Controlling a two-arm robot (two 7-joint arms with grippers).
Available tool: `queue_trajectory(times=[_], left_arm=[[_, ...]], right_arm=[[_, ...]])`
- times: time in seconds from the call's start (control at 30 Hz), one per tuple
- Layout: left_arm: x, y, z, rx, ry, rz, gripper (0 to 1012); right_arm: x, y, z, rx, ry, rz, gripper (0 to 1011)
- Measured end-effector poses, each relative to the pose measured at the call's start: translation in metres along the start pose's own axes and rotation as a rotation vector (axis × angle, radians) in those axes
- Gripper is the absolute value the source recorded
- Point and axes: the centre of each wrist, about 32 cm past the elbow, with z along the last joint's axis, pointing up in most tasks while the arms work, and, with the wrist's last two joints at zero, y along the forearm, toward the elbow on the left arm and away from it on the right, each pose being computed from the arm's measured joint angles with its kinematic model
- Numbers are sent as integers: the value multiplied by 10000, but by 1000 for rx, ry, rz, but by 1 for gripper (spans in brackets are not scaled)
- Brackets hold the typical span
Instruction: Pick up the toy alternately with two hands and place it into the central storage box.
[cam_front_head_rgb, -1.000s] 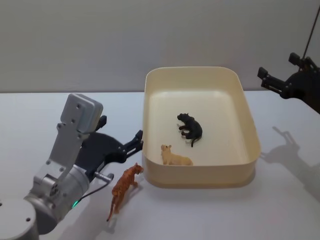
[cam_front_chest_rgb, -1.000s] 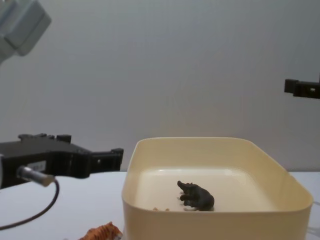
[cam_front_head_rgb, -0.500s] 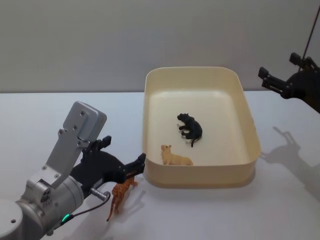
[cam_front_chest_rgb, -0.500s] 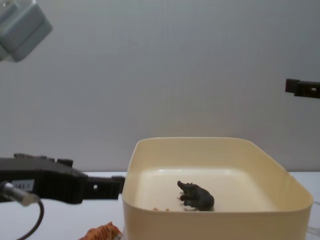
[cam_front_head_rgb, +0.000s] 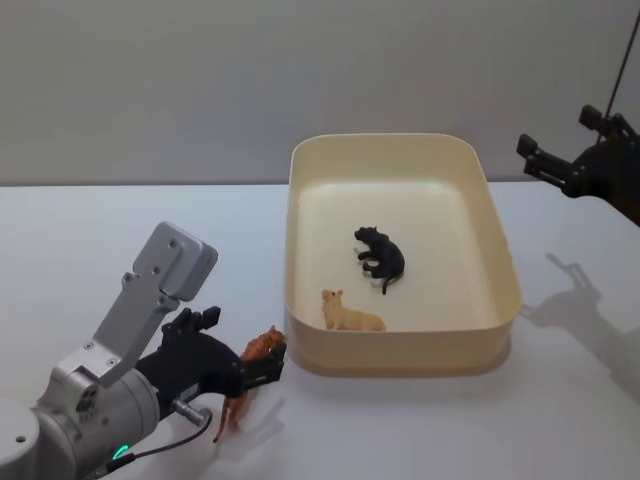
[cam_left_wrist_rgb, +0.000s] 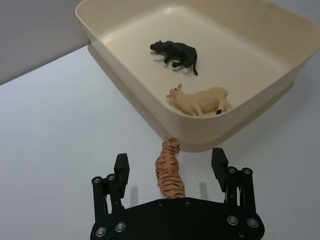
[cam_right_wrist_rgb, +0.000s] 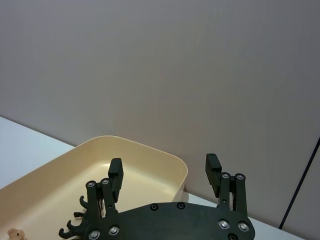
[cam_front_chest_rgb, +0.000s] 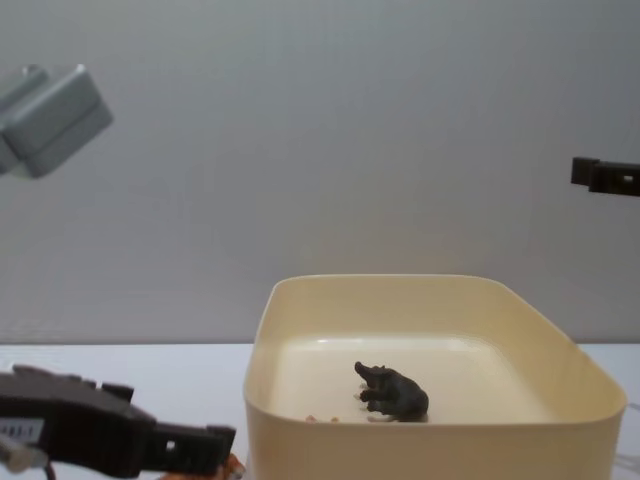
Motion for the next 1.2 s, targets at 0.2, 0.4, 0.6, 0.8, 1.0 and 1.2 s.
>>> queue_trajectory(times=[0.2,0.4,0.6,0.8,1.0,1.2], left_arm=[[32,-35,-28,32,9,-11,1001],[63,-85,-54,50,17,-27,1001],[86,-137,-80,64,24,-45,981],[101,-170,-96,72,28,-55,869],[108,-187,-104,76,31,-61,685],[114,-198,-109,79,32,-65,485]], right_arm=[[0,0,0,0,0,0,1001],[0,0,0,0,0,0,1001],[0,0,0,0,0,0,1001],[0,0,0,0,0,0,1001],[0,0,0,0,0,0,1001],[0,0,0,0,0,0,1001]])
